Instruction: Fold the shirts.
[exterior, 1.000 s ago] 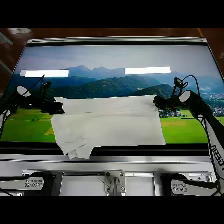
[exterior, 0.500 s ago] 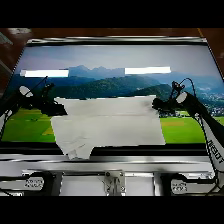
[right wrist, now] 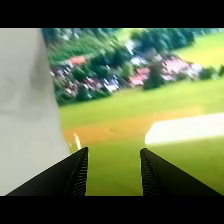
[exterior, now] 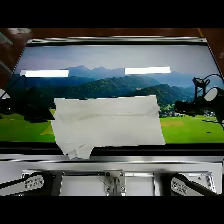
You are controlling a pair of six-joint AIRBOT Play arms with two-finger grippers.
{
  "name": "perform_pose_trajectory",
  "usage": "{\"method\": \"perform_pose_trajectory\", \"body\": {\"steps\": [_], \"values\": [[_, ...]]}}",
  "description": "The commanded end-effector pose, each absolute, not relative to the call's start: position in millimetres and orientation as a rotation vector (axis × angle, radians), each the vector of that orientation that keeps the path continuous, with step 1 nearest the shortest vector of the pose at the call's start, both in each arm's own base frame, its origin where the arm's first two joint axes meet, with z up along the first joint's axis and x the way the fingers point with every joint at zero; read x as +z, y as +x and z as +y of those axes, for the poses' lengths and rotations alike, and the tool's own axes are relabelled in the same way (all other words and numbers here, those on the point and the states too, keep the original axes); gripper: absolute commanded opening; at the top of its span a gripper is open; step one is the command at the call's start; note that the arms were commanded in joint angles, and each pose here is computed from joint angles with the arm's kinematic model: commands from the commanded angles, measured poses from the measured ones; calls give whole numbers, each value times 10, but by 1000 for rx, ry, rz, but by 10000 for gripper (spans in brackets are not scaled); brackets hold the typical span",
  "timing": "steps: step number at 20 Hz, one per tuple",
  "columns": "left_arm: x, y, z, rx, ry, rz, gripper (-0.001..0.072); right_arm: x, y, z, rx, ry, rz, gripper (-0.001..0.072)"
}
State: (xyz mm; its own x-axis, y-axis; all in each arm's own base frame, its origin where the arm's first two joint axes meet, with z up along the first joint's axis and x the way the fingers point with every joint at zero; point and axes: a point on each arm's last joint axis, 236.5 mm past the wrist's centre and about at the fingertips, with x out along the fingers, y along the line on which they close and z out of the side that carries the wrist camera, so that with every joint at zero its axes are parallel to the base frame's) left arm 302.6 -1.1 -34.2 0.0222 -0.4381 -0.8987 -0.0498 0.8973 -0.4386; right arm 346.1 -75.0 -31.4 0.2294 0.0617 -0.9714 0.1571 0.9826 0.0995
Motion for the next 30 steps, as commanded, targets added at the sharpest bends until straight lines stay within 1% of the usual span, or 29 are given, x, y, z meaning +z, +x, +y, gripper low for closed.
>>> {"method": "perform_pose_trajectory", "body": {"steps": [1,3,5,9,14,16,18,19,21,22,24,25,26,27,30], "values": [[-469,2309,-98,-315,-555,1669,574,-320,2802,-889,-51,312,1497,466],[-736,1994,-288,-304,-628,1712,575,-353,2781,-732,-2,448,1465,466],[-885,1924,-439,-293,-701,1684,604,-346,2865,-564,51,531,1420,466],[-1046,1853,-487,-284,-708,1669,603,-272,3097,-447,75,588,1329,465],[-1228,1653,-573,-292,-695,1704,603,-273,3162,-486,40,610,1304,465],[-1296,1720,-570,-268,-677,1673,602,-259,3189,-476,29,638,1294,465],[-1316,1887,-614,-248,-700,1608,591,-247,3201,-456,20,667,1291,464],[-1311,1972,-646,-243,-714,1577,570,-242,3199,-445,21,675,1292,464],[-1252,2069,-793,-270,-753,1545,222,-230,3184,-408,30,691,1301,464],[-1201,2061,-888,-315,-761,1546,37,-230,3159,-392,35,694,1312,464],[-1076,2017,-1052,-414,-786,1550,38,-280,3018,-405,30,668,1374,467],[-1016,1973,-1096,-450,-796,1564,38,-331,2871,-427,25,637,1434,609],[-977,1940,-1112,-467,-804,1573,38,-397,2700,-435,22,612,1502,691],[-935,1924,-1112,-476,-812,1572,38,-482,2514,-447,13,587,1573,691],[-808,1961,-1037,-471,-832,1526,39,-721,2285,-348,15,607,1634,688]]}}
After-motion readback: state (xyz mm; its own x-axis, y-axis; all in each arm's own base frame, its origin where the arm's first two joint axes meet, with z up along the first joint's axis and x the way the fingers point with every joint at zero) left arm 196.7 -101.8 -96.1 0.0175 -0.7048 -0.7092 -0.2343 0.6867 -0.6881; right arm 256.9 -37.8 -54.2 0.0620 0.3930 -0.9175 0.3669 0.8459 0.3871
